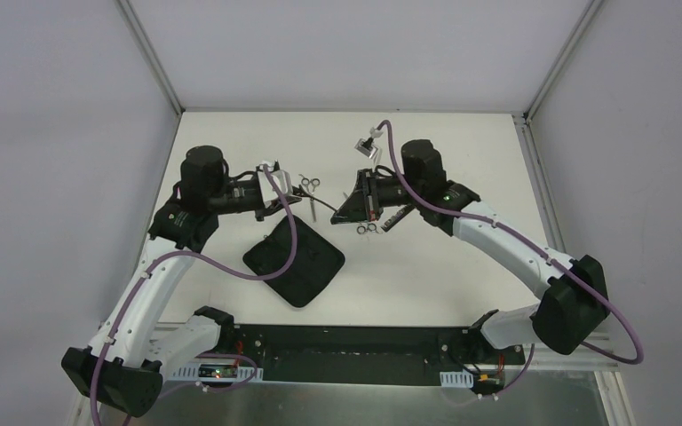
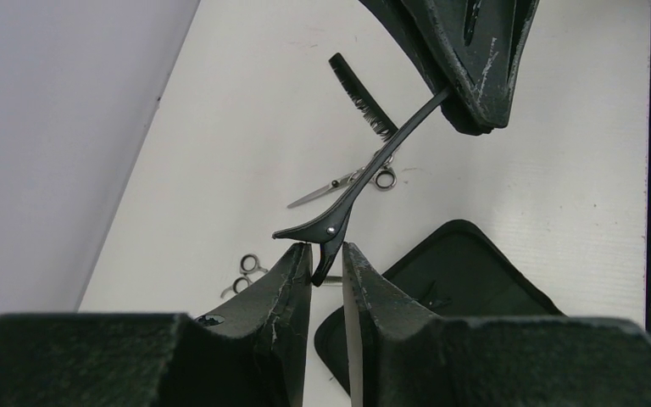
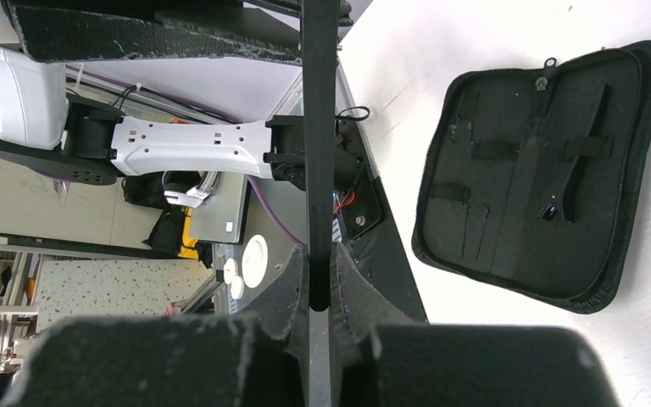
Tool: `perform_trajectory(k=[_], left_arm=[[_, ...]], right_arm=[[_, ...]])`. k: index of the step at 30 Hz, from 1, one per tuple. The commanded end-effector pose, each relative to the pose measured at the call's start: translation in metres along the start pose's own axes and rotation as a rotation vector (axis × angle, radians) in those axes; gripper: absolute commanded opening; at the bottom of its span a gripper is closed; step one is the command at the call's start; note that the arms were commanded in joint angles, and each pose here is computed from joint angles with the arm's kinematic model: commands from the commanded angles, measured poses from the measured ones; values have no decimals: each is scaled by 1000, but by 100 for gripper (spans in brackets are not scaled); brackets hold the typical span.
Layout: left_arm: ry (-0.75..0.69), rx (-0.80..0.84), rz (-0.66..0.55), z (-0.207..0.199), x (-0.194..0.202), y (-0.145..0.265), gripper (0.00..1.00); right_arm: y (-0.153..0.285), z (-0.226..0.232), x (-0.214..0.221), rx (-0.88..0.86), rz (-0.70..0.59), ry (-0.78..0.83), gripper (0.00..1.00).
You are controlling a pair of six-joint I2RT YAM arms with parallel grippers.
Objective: Sort the hair-cutting tools
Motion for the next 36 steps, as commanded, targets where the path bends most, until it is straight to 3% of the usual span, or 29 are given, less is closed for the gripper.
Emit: perform_trajectory(k=[1, 3, 7, 8, 11, 15, 20, 23, 30, 36], left_arm=[[-30, 58, -66, -8, -6, -2, 21], [-31, 59, -65, -8, -5, -3, 20], [-31, 55, -58, -8, -4, -3, 0], [-30, 51, -53, -8, -2, -3, 0], [-27, 15, -17, -7, 2, -1, 0], [20, -147, 168, 3, 22, 6, 0], [116, -314, 354, 7, 46, 15, 0], [188, -430, 473, 6, 63, 22, 0], [300, -606, 619, -6, 85, 39, 0], [364, -700, 682, -13, 96, 48, 0]], right_arm=[[-1, 16, -18, -48, -48, 63, 0], [-2, 17, -19, -51, -50, 59, 0], [-4, 16, -21, -44, -58, 55, 0], [-4, 14, -22, -36, -62, 51, 2], [-5, 10, -22, -5, -79, 35, 21], [-8, -9, -22, 146, -125, -18, 38], [-8, -53, -17, 520, -226, -164, 42], [-14, -78, -2, 700, -214, -262, 43], [-57, -99, 45, 876, -85, -374, 44], [-74, -99, 63, 1003, -36, -359, 45]])
Point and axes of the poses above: each gripper's point midway between its finger pads, its own y axis back along the fingers, its own z axis along the line the jaws close on, x = y × z, the point moved 9 cm from there along y, back along the fingers, and after that the axes turned 4 degrees about -y, right-handed, at the moved point
